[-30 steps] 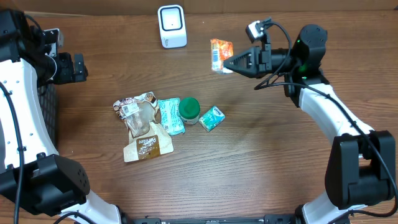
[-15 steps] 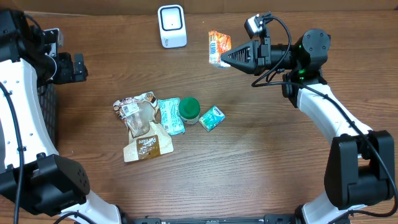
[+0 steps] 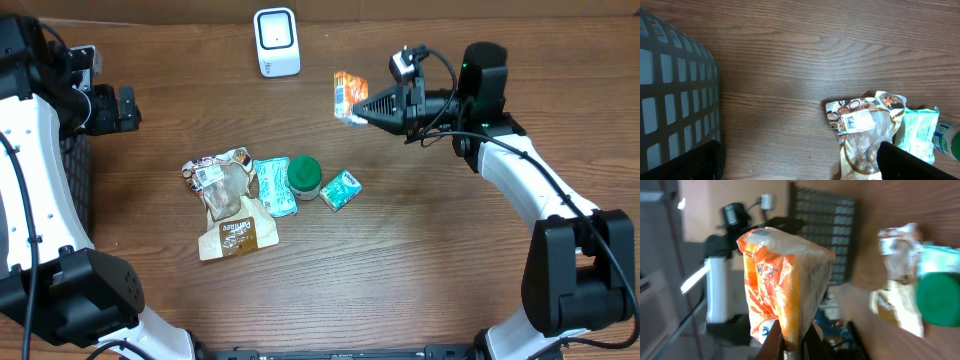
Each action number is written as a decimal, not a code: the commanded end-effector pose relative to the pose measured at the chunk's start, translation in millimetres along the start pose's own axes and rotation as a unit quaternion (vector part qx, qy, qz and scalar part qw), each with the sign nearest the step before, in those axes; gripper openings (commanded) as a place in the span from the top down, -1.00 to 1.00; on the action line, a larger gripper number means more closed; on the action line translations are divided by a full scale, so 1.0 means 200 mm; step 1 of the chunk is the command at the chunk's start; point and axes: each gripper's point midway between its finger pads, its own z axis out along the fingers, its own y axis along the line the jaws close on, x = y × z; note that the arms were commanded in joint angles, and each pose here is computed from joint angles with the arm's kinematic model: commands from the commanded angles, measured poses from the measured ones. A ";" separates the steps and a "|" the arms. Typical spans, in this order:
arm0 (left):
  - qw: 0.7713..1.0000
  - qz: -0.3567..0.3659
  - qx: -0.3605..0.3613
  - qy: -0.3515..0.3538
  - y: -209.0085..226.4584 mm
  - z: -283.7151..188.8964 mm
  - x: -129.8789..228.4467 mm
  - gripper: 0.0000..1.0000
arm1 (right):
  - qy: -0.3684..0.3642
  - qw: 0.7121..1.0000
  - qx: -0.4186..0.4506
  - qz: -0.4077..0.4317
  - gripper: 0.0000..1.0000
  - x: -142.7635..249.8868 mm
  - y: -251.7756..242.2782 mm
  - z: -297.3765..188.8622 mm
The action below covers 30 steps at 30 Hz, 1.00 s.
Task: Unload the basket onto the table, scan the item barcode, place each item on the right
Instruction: 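Hold the orange pack in front of the white scanner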
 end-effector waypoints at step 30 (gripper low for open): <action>1.000 0.006 0.001 -0.001 0.00 0.00 0.00 -0.99 | -0.220 0.649 0.623 -0.376 0.92 -0.80 0.24 -0.06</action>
